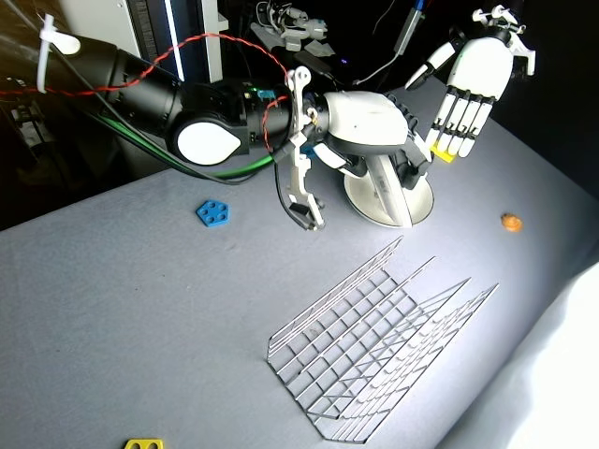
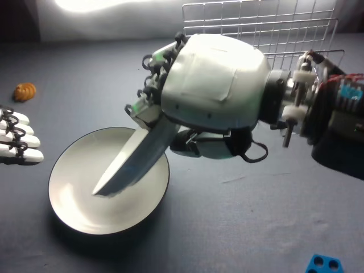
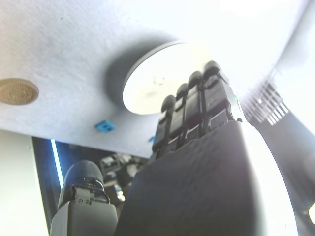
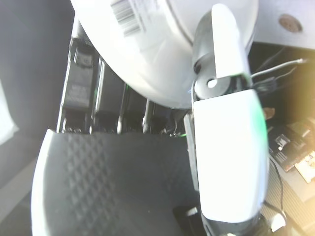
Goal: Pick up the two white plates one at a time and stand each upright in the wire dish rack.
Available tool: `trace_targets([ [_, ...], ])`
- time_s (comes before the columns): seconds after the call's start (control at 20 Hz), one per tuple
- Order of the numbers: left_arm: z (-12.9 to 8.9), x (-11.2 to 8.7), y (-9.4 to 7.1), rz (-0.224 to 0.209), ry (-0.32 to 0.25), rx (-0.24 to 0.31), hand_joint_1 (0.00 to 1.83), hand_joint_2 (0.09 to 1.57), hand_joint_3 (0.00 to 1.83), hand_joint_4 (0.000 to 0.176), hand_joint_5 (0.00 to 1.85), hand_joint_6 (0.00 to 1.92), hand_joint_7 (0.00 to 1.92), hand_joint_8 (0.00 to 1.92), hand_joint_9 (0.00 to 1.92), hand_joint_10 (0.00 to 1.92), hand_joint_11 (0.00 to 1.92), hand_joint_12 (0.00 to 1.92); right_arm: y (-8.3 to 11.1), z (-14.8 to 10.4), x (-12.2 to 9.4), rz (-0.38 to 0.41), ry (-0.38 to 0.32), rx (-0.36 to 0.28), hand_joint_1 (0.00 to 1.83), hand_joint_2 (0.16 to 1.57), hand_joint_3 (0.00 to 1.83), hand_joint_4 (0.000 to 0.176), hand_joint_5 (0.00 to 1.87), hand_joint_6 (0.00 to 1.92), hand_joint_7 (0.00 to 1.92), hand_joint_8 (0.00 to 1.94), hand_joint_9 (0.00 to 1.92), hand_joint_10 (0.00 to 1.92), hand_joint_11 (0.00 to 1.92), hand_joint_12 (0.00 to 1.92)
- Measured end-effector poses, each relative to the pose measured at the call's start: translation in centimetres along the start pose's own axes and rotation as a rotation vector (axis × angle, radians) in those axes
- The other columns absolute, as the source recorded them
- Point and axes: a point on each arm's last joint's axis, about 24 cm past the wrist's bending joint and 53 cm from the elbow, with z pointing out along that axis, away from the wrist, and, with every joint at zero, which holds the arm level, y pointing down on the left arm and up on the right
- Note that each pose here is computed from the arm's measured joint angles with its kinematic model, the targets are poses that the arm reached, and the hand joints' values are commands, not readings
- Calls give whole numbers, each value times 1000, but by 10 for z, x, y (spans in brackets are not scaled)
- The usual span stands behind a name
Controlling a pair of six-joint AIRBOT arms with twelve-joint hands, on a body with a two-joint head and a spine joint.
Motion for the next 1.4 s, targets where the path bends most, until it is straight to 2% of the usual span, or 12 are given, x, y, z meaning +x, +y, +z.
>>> trace_targets([
  [0.2, 3, 1, -8, -24, 1, 23, 0, 1081, 0, 0, 39, 4, 16, 2, 0, 0, 0, 0, -3, 0, -40, 102, -72, 43, 1207, 1136, 0, 20, 914, 1136, 988, 935, 1115, 4, 695, 861],
  [0.35, 5, 3, -8, -23, 11, 20, 0, 1091, 1, 0, 28, 3, 9, 3, 0, 0, 0, 0, -11, -1, -44, 171, -35, 98, 1200, 1149, 1, 18, 888, 1181, 960, 976, 1099, 1, 670, 867],
  [0.45, 7, 6, -8, -25, 27, 16, 0, 1093, 2, 0, 45, 6, 20, 5, 2, 0, 0, 0, -15, -5, -46, 219, -9, 130, 1208, 1131, 0, 23, 922, 1120, 998, 920, 1120, 5, 711, 844],
  [0.6, 12, 5, -12, -26, 22, 26, 0, 1088, 0, 0, 24, 1, 0, 0, 0, 0, 0, 0, -26, -11, -67, 308, -41, 176, 1207, 1135, 0, 23, 921, 1125, 982, 945, 1109, 0, 689, 846],
  [0.65, 14, 4, -14, -31, 19, 34, 0, 1090, 0, 0, 34, 5, 14, 6, 3, 1, 0, 0, -30, -13, -73, 342, -53, 192, 1196, 1152, 3, 21, 888, 1181, 944, 999, 1092, 6, 669, 860],
  [0.7, 18, 4, -17, -34, 19, 41, 0, 1093, 2, 0, 39, 7, 12, 5, 0, 0, 0, 0, -37, -18, -79, 393, -67, 216, 1200, 1148, 0, 21, 897, 1165, 961, 974, 1106, 11, 683, 870],
  [0.95, 37, 13, -19, -24, 47, 44, 0, 1088, 0, 0, 40, 3, 15, 3, 0, 0, 0, 0, -53, -32, -99, 507, -91, 269, 1195, 1158, 2, 18, 875, 1204, 937, 1009, 1096, 2, 643, 905],
  [1.1, 46, 16, -19, -11, 60, 44, 0, 1092, 1, 0, 60, 8, 43, 12, 20, 7, 0, 0, -57, -39, -106, 535, -95, 282, 1206, 1137, 0, 21, 911, 1140, 988, 935, 1123, 7, 684, 889],
  [1.15, 47, 15, -20, -13, 57, 48, 0, 1089, 0, 0, 45, 1, 31, 5, 7, 1, 0, 0, -58, -41, -110, 550, -101, 283, 1197, 1151, 3, 21, 887, 1181, 952, 988, 1092, 5, 651, 905],
  [1.3, 54, 14, -18, -24, 54, 42, 0, 1093, 1, 0, 44, 9, 27, 8, 8, 3, 0, 0, -71, -46, -121, 636, -129, 300, 1202, 1144, 0, 22, 902, 1153, 970, 965, 1112, 10, 651, 936],
  [1.4, 58, 14, -16, -41, 53, 37, 0, 1092, 1, 0, 33, 6, 17, 7, 0, 0, 0, 0, -76, -50, -123, 598, -128, 310, 1206, 1135, 0, 24, 921, 1121, 986, 941, 1117, 9, 666, 931],
])
